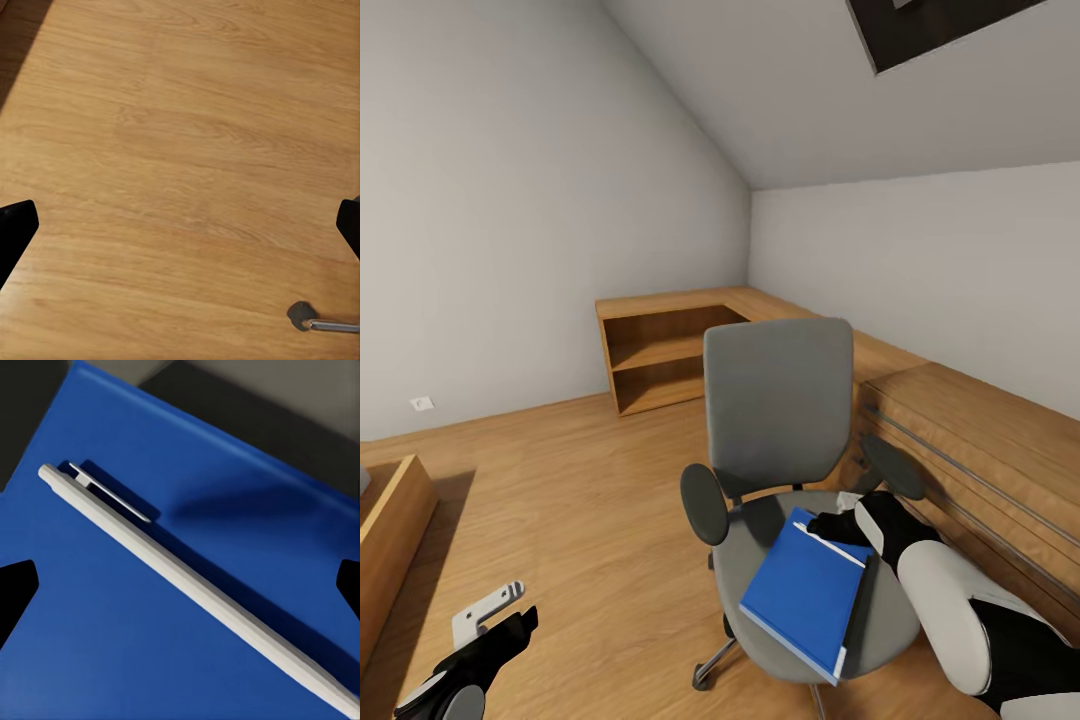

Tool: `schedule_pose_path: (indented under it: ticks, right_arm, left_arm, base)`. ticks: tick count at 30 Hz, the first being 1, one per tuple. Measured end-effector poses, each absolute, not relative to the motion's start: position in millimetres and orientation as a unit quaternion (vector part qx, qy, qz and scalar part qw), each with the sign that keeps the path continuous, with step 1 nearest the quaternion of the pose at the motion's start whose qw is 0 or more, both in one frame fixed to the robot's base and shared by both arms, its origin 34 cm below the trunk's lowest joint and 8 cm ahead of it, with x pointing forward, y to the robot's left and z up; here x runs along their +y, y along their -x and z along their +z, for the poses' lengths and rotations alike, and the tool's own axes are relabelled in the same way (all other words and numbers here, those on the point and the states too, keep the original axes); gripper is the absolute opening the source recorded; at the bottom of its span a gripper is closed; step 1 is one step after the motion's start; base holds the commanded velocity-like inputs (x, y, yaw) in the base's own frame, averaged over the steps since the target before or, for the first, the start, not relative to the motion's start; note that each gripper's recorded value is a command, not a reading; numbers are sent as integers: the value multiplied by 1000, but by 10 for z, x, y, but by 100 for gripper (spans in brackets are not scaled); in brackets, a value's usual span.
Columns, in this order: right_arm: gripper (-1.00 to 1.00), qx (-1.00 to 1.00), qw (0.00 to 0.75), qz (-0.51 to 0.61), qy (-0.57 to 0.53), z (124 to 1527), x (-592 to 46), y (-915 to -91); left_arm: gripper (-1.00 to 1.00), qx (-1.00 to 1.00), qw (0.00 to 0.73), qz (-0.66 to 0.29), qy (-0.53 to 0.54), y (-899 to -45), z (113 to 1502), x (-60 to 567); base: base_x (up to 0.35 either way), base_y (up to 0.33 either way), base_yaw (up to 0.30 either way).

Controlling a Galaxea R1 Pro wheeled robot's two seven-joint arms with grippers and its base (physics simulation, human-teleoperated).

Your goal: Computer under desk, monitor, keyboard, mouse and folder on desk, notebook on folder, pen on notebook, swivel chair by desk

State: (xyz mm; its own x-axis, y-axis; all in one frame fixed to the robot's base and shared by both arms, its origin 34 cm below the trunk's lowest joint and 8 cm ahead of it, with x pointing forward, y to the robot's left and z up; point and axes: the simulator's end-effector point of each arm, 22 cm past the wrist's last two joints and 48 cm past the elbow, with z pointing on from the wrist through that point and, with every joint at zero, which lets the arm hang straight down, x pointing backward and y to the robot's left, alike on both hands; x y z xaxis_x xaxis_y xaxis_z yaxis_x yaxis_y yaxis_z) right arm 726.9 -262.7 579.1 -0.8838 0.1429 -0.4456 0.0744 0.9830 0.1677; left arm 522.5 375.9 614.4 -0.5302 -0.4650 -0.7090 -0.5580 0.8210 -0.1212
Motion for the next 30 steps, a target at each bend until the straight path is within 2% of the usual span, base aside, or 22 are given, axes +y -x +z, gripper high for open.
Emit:
schedule_pose_path:
  ticks: [30]
  right_arm:
    - [100, 973, 226, 14, -41, 5712, -2573, -7221]
  left_arm:
    - [100, 873, 386, 60, 293, -5223, 6125, 3760]
  base:
    - [0, 0, 0]
